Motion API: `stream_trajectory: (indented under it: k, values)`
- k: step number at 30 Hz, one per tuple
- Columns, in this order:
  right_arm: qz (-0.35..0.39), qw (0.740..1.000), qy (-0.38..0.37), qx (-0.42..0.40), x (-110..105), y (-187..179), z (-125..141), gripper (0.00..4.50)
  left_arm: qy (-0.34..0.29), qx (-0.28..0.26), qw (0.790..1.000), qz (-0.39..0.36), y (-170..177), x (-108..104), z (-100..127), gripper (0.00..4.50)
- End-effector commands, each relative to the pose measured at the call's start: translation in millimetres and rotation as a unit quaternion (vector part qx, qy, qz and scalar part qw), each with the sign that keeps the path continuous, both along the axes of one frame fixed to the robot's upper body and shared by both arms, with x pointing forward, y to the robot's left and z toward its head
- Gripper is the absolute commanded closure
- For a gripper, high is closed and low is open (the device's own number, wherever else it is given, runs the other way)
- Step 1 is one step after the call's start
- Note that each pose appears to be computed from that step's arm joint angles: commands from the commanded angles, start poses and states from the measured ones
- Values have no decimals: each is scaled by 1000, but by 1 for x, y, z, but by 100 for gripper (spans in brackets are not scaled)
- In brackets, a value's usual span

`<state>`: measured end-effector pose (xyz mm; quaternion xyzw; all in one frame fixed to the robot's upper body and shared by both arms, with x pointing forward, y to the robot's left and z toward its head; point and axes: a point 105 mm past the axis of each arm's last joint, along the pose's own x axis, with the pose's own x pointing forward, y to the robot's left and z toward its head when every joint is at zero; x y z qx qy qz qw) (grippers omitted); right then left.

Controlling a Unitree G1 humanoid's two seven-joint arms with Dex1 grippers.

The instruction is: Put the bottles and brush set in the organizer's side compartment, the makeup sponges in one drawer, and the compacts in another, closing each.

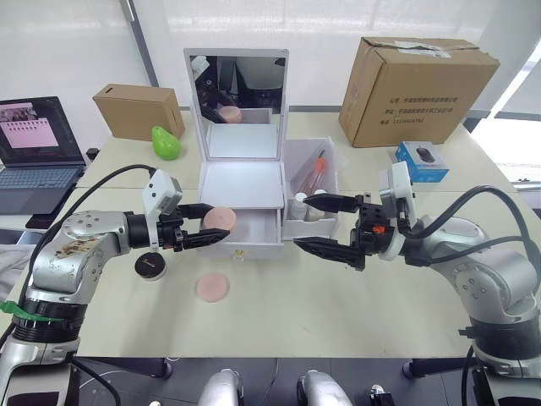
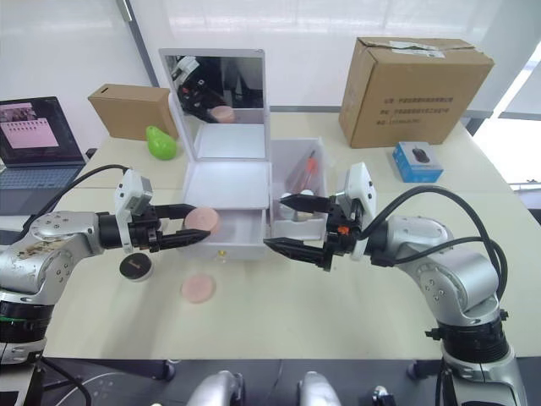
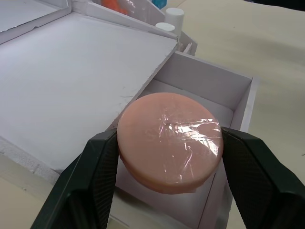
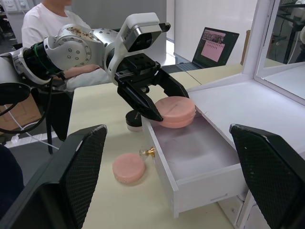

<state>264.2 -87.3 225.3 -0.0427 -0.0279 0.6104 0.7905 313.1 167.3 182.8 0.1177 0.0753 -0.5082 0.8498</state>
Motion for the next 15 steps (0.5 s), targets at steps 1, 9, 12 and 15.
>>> stream_trajectory:
  k: [1, 9, 12, 15]
  values:
    - [4, 1000, -20, 10, -6, -2, 11, 0, -21, 2, 1000, 6, 3, 1, 7, 121]
    - [3, 1000, -18, 10, -4, -3, 11, 0, -26, -16, 999, 11, 5, 0, 20, 5]
    - [-1, 1000, -17, 9, -3, -6, 11, 0, -28, -34, 999, 10, 7, -3, 29, 5]
    - [-22, 1000, -16, 4, -1, -16, 10, 0, -28, -68, 997, 18, 17, -10, 43, 5]
